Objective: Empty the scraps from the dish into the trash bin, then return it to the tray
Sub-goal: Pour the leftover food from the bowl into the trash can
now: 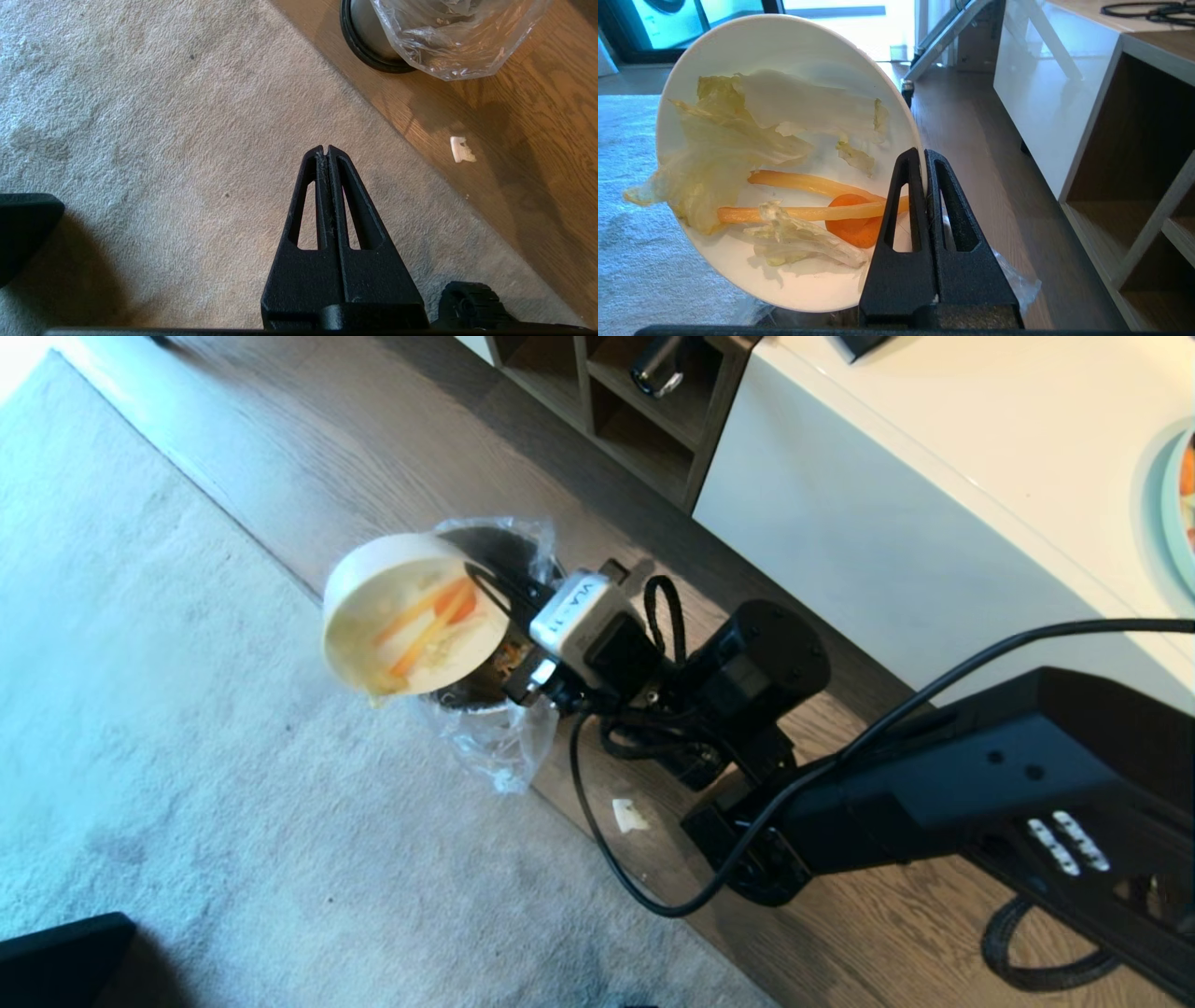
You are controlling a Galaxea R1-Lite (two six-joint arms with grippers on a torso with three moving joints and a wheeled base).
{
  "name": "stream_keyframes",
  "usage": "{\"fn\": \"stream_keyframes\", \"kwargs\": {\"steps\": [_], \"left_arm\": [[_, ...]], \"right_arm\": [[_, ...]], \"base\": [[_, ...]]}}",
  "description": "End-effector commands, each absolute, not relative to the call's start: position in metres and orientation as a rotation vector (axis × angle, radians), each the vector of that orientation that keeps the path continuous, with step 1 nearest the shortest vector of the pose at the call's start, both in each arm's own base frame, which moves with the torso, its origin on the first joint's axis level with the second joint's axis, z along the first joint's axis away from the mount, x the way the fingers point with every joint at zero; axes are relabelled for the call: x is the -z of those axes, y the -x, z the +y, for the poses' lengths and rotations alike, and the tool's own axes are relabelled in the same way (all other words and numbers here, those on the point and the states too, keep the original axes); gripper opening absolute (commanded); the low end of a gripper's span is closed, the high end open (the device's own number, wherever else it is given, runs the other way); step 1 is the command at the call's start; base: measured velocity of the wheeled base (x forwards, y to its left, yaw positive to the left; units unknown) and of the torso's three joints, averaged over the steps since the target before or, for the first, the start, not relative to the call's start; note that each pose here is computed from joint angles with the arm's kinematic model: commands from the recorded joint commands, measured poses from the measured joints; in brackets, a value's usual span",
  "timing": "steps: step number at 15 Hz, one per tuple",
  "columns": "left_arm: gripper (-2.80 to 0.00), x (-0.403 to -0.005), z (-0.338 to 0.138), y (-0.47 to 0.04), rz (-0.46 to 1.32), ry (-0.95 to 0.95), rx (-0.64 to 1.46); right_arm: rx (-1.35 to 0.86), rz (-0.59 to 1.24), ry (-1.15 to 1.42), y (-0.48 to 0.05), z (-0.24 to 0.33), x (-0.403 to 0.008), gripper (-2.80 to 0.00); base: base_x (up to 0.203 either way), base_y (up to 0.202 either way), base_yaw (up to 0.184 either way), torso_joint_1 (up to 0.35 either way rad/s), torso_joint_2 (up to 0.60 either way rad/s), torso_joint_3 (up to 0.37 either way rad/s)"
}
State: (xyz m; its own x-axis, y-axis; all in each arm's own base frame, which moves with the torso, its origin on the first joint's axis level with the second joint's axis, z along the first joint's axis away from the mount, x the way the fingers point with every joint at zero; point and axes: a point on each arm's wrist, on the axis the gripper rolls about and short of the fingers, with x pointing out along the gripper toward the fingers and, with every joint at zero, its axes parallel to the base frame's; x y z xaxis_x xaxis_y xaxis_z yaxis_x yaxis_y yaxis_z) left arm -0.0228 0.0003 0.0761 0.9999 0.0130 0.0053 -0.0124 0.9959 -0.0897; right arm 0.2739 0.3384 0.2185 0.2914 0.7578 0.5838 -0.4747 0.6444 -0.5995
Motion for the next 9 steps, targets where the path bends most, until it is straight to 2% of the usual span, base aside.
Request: {"fn": "stream_keyframes", "kwargs": {"steps": [1, 9], "left_arm": [[-2.80, -0.0761, 0.0003, 0.0228, -0.007, 0.091, -0.014], [-2.80, -0.0761, 0.0003, 0.0228, -0.007, 0.091, -0.014]], "right_arm": [[-0.889, -1.021, 0.346, -0.2755, 0.3429, -0.2168, -2.80], [-0.962, -1.132, 0.368, -0.2843, 0.3420, -0.2188, -2.80]], "base": [[0.000, 0.000, 0.000, 0.000, 0.00, 0.000], [0.000, 0.000, 0.000, 0.000, 0.00, 0.000]]}}
